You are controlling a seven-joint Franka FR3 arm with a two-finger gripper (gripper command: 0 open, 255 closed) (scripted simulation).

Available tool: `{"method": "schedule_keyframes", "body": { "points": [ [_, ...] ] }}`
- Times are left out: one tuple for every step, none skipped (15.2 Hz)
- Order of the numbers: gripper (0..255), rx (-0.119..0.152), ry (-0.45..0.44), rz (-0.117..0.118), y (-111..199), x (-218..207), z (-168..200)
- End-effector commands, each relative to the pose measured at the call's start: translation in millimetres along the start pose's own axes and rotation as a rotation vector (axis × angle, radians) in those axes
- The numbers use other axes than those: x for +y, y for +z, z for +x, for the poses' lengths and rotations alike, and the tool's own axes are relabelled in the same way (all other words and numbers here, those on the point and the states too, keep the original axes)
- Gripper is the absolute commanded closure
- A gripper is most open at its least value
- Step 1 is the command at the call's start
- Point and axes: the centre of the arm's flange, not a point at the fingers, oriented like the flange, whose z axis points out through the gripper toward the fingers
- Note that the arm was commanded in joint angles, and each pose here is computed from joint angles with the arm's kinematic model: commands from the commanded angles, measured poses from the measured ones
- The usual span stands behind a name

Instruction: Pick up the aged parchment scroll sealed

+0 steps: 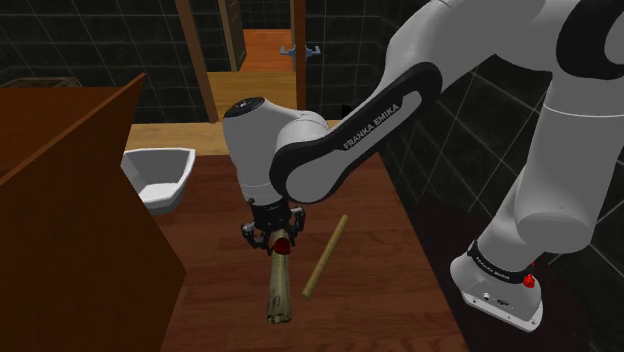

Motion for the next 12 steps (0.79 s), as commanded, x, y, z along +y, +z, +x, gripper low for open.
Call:
{"method": "schedule_keyframes", "body": {
  "points": [
    [255,0.0,0.0,0.0,-9.5,1.1,-1.0],
    [255,0.0,0.0,0.0,-14.7,1.5,-1.6],
    [255,0.0,0.0,0.0,-19.9,1.8,-2.2],
    [255,0.0,0.0,0.0,-25.2,2.2,-2.8],
    [255,0.0,0.0,0.0,-30.4,2.5,-3.5],
    [255,0.0,0.0,0.0,-35.6,2.8,-4.1],
    [255,0.0,0.0,0.0,-40.9,3.2,-4.7],
    [255,0.0,0.0,0.0,-46.1,3.5,-5.3],
    [255,0.0,0.0,0.0,-51.3,3.9,-5.9],
    [255,0.0,0.0,0.0,-56.5,4.2,-6.5],
    [255,0.0,0.0,0.0,-61.8,4.6,-7.1],
    [255,0.0,0.0,0.0,-67.0,4.9,-7.8]
  ]
}}
